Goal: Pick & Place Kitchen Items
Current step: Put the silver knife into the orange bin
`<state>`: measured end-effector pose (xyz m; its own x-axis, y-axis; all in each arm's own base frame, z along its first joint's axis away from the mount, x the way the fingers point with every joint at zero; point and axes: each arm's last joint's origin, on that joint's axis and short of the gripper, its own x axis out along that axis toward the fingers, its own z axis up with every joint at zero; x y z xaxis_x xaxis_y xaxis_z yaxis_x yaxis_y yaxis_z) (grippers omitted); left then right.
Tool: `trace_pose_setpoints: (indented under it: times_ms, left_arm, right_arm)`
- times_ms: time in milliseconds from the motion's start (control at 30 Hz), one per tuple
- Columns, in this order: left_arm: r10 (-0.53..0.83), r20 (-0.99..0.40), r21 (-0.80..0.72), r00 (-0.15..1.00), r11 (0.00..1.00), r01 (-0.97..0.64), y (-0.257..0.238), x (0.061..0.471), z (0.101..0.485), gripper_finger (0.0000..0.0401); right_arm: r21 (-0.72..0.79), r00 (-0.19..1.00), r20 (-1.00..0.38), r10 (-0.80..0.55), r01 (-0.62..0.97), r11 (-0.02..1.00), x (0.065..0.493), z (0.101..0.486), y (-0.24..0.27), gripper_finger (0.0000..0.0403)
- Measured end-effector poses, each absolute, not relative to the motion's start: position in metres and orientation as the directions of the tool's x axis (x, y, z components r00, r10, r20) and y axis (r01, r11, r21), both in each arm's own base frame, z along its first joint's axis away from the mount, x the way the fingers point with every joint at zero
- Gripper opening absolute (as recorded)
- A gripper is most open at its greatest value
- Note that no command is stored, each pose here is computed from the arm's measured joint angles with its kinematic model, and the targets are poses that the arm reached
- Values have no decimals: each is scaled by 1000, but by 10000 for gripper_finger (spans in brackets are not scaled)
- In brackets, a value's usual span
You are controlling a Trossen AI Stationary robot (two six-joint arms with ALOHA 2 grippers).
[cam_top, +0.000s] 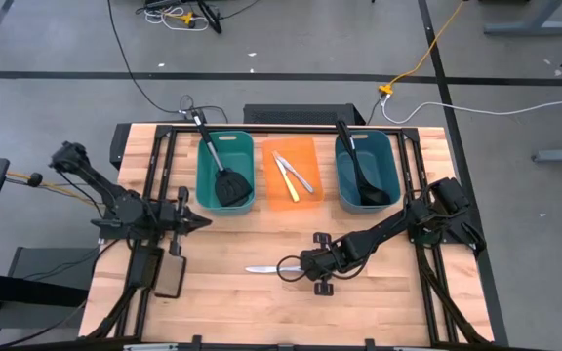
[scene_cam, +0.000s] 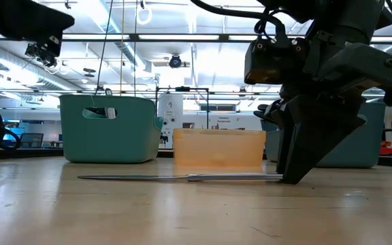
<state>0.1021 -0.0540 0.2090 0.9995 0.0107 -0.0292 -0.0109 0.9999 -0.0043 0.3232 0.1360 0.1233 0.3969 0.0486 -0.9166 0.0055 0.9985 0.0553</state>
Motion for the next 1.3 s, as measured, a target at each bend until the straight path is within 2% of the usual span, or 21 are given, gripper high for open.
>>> trace_pose_setpoints:
  times_ms: [467,733,967,1167,1300]
  left_arm:
    - [25,-48,37,999,999,-23,-52,100,204,7]
    - [18,-49,33,999,999,-17,-52,100,204,16]
    - [-3,-65,42,998,999,5,-53,100,202,17]
    - [2,-75,41,997,999,1,-53,100,201,18]
    - [3,-77,37,997,999,0,-53,100,201,18]
  right_arm:
    - [34,487,-873,36,-13,999,325,141,134,85]
    - [20,536,-843,32,-28,999,322,161,134,85]
    - [11,685,-722,95,-125,992,315,210,133,85]
    - [-73,795,-606,3,-59,996,287,254,112,85]
    - [-46,888,-460,2,-27,999,256,276,93,88]
